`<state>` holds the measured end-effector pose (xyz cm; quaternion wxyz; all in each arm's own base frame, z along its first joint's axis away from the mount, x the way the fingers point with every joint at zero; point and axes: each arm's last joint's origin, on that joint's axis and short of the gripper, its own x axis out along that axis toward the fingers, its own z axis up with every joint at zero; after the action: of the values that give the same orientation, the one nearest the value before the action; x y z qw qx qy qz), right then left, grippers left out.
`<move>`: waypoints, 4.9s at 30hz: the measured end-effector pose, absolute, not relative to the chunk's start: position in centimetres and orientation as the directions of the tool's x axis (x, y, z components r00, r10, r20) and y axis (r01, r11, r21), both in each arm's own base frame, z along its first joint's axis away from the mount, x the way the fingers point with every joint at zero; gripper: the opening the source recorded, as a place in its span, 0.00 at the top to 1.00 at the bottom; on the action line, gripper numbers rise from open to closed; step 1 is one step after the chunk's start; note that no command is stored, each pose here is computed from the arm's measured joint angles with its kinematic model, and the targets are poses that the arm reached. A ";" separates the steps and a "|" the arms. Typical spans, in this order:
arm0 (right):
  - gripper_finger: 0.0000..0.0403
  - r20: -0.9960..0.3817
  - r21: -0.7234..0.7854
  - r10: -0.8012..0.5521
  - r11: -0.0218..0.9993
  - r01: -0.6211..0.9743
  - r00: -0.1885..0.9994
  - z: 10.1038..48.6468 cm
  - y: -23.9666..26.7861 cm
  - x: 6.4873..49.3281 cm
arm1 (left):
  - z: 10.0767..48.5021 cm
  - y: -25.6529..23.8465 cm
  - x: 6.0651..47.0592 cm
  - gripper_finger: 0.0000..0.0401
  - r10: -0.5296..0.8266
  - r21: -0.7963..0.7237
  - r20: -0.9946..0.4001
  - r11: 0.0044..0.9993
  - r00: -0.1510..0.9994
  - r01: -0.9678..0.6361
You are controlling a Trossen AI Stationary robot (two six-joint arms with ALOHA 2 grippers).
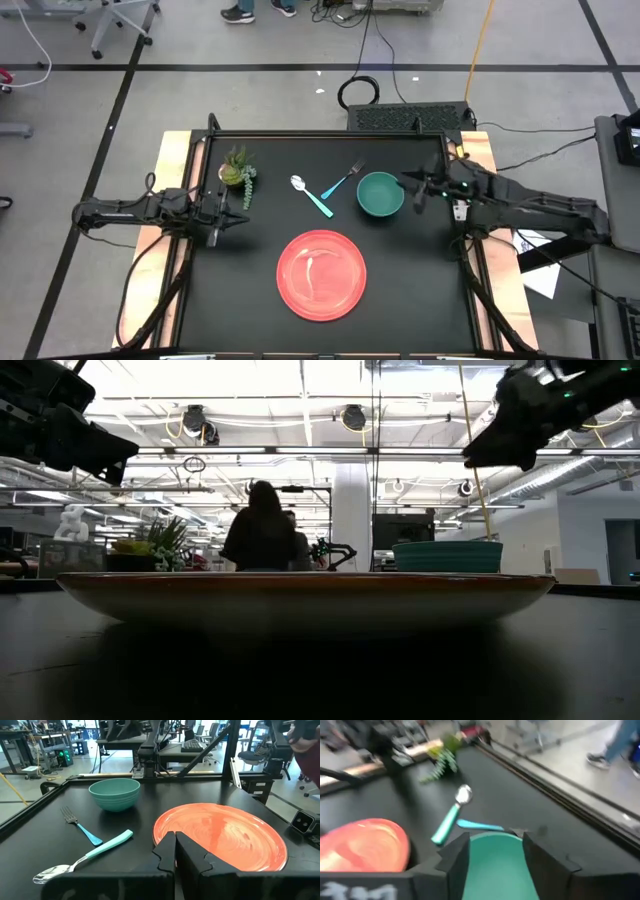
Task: Set table place
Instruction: Put the green bowl on the orange plate
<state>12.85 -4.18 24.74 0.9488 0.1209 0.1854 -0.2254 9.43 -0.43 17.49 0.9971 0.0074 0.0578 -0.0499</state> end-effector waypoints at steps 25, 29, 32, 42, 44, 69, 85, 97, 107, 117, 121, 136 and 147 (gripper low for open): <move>0.34 -0.868 0.034 -0.360 0.644 0.765 0.341 22.5 -11.3 15.7 | 17.5 -0.4 9.4 0.96 -0.099 0.011 -0.116 0.995 0.988 0.101; 0.34 -0.861 0.050 -0.354 0.656 0.753 0.365 22.3 -11.6 16.3 | 17.5 -0.4 9.4 0.96 -0.099 0.009 -0.116 0.995 0.988 0.101; 0.34 -0.866 0.133 -0.270 0.686 0.715 0.421 22.1 -11.5 16.7 | 17.5 -0.4 9.4 0.96 -0.099 0.005 -0.116 0.995 0.988 0.100; 0.34 -0.898 0.170 -0.184 0.693 0.701 0.399 20.6 -11.9 17.5 | 17.5 -0.4 9.4 0.96 -0.100 0.000 -0.116 0.995 0.988 0.100; 0.34 -0.902 0.167 -0.179 0.694 0.700 0.392 20.4 -12.0 17.7 | 17.5 -0.4 9.4 0.96 -0.100 0.000 -0.116 0.995 0.988 0.100; 0.34 -0.930 0.131 -0.144 0.732 0.668 0.339 18.2 -12.8 18.8 | 17.5 -0.4 9.4 0.96 -0.100 -0.014 -0.117 0.995 0.988 0.099; 0.43 -0.936 0.112 -0.135 0.763 0.636 0.326 18.2 -12.7 18.7 | 17.5 -0.4 9.4 0.96 -0.104 -0.015 -0.119 0.995 0.987 0.103; 0.67 -0.935 0.111 -0.136 0.765 0.634 0.327 18.2 -12.7 18.7 | 17.4 -0.4 9.4 0.96 -0.104 -0.015 -0.120 0.995 0.987 0.103; 0.84 -0.934 0.105 -0.138 0.776 0.622 0.331 18.2 -12.8 18.8 | 17.4 -0.4 9.4 0.96 -0.103 -0.019 -0.120 0.995 0.987 0.102; 0.98 -0.935 0.086 -0.132 0.816 0.571 0.329 18.2 -12.7 18.7 | 17.4 -0.4 9.4 0.96 -0.103 -0.039 -0.120 0.994 0.987 0.099; 0.99 -0.934 0.083 -0.133 0.821 0.564 0.331 18.2 -12.7 18.7 | 17.4 -0.4 9.4 0.96 -0.103 -0.039 -0.120 0.994 0.987 0.099; 1.00 -0.907 0.133 -0.109 0.843 0.521 0.407 19.7 -11.9 18.8 | 17.4 -0.4 9.4 0.96 -0.102 -0.041 -0.120 0.994 0.987 0.098; 1.00 -0.873 0.144 -0.094 0.888 0.436 0.478 23.6 -10.3 20.9 | 17.5 -0.4 9.4 0.96 -0.098 -0.040 -0.119 0.995 0.988 0.094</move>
<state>20.86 -10.29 23.62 0.8415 0.1763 0.4859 -0.1574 9.43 -0.43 17.46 0.9969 -0.0171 0.0603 -0.0481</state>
